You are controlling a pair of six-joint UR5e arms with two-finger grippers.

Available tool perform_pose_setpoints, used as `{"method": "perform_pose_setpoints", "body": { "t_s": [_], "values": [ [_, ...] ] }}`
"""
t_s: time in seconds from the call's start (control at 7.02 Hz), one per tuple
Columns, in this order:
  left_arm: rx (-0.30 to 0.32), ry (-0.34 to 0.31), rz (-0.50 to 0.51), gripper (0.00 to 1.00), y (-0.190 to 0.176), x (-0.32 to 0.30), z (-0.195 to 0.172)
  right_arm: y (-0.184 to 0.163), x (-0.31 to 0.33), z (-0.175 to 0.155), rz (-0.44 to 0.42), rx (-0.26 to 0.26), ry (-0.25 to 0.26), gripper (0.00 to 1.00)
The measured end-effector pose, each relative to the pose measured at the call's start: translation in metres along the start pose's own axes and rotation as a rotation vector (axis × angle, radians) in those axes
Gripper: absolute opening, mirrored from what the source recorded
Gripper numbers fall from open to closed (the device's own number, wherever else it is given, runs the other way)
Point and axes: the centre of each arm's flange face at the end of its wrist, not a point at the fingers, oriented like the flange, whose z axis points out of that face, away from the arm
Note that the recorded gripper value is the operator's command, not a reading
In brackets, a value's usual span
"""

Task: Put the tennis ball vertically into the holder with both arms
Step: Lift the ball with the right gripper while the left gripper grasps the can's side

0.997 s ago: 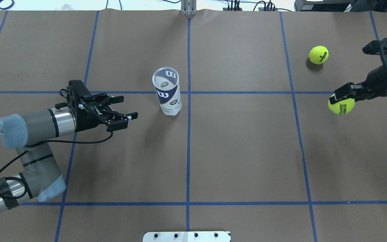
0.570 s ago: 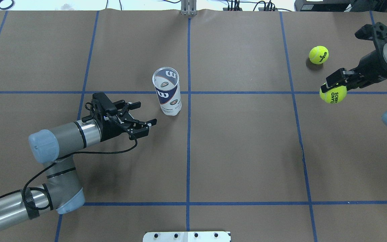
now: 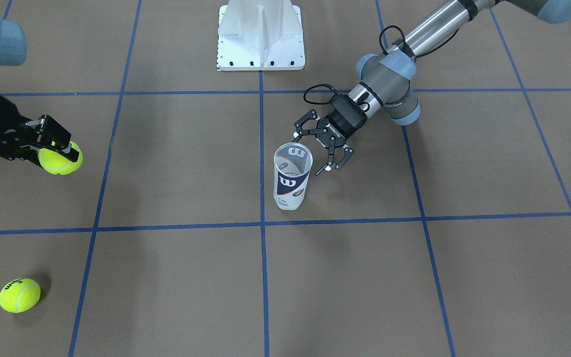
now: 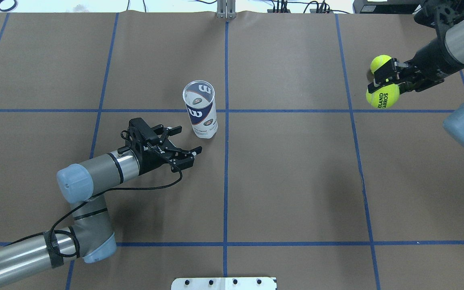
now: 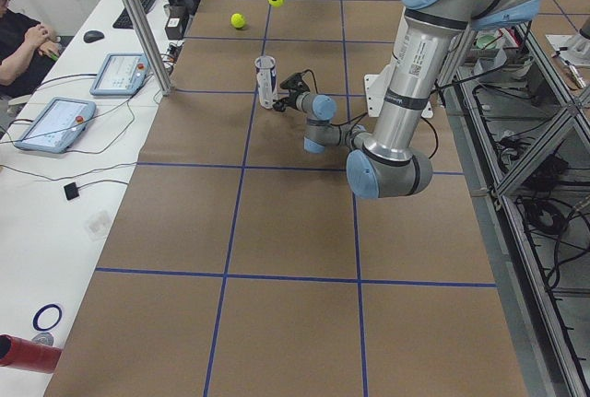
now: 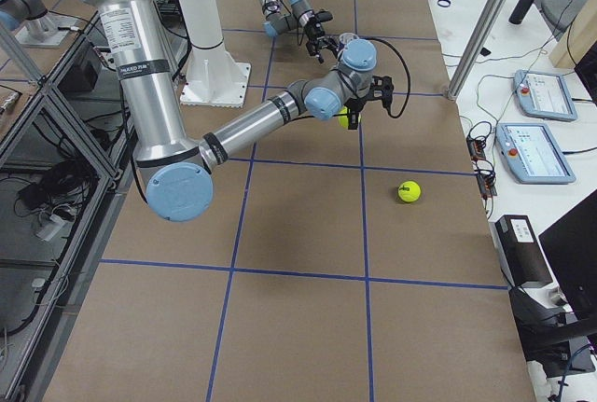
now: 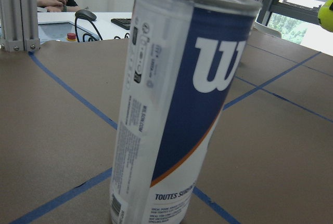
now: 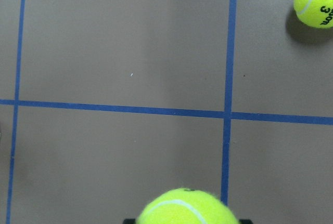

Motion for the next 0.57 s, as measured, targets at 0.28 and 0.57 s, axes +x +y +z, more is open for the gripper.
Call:
{"method": "perform_pose_setpoints", "body": {
  "t_s": [0.28,0.57],
  "values": [
    [0.015,-0.006,0.000,0.98,-0.0074,0.0064,0.0147,-0.0020,-0.0113,-0.0019,0.017,0.004,-0.011,0.00],
    [0.018,-0.017,0.011,0.98,-0.0090,0.0027,0.0166,-0.0023,-0.0138,-0.0025,0.017,0.005,-0.013,0.00]
  ]
}}
